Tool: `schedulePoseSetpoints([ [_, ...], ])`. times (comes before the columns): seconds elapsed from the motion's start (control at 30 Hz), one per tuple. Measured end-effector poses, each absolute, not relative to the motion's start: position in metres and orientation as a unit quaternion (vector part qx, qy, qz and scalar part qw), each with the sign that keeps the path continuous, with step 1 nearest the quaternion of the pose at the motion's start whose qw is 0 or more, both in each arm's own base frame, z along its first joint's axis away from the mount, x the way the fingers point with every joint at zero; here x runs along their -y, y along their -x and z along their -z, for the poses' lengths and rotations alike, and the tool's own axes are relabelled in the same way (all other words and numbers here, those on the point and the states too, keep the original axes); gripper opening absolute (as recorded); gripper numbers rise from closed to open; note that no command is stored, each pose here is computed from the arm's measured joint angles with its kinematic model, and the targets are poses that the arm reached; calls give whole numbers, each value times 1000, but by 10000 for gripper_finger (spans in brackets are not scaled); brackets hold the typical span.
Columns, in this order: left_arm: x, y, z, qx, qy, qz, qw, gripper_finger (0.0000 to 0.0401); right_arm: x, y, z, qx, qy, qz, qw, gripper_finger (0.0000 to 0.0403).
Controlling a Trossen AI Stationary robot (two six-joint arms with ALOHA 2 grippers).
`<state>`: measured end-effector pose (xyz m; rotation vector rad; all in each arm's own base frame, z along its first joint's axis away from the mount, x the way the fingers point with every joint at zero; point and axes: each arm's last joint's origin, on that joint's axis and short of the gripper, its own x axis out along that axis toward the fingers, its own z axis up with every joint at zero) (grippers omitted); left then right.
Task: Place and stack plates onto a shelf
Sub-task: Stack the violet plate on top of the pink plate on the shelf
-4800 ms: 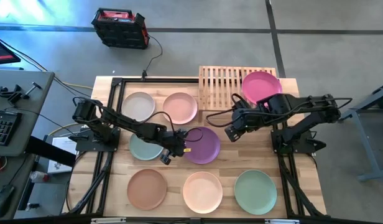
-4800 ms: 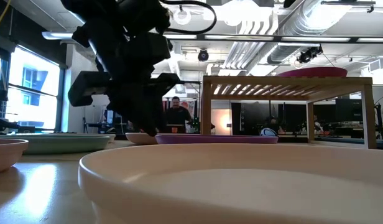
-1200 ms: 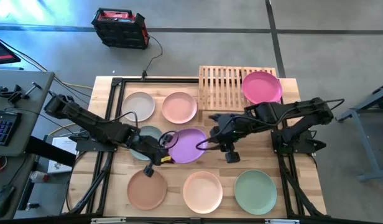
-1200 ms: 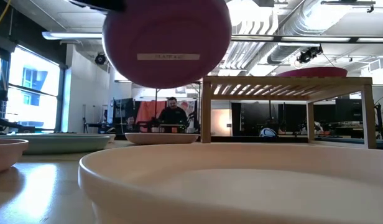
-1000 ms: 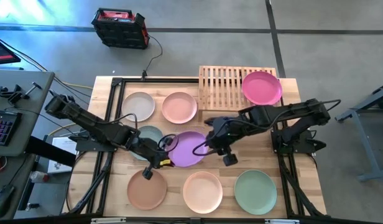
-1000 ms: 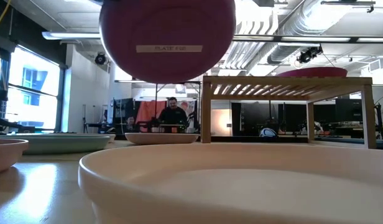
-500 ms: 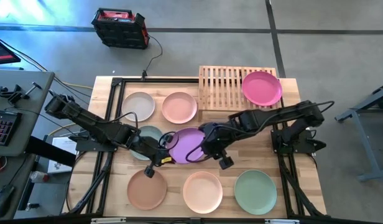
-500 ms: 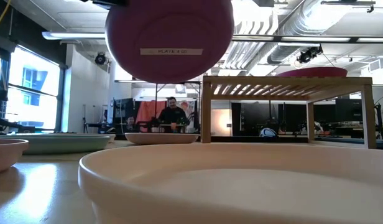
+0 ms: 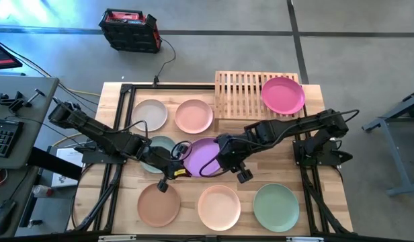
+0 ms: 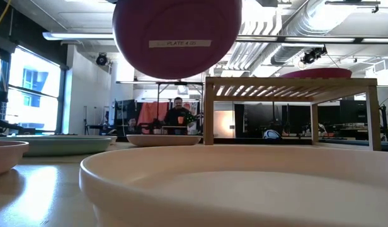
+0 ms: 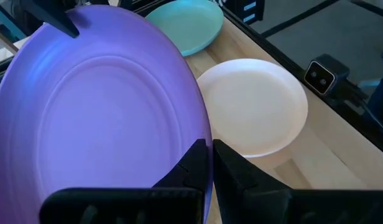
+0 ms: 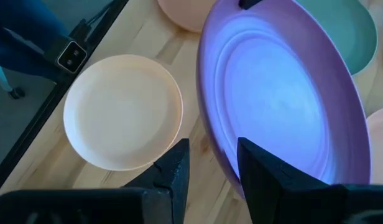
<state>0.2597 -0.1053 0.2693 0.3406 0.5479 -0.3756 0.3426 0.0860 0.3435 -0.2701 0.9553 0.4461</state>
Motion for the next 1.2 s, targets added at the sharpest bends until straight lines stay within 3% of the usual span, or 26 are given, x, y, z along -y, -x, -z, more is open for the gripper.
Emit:
schedulePoseSetpoints([
  [0.3, 104, -262, -272, -254, -162, 179, 936, 7, -85, -344, -340, -468, 119, -196, 853, 104],
  [0.6, 104, -262, -272, -255, -153, 176, 938, 9, -87, -342, -340, -471, 109, -216, 848, 9],
  [1.2, 99, -264, -272, -262, -135, 124, 948, 44, -87, -341, -340, -493, 25, -170, 853, 2],
])
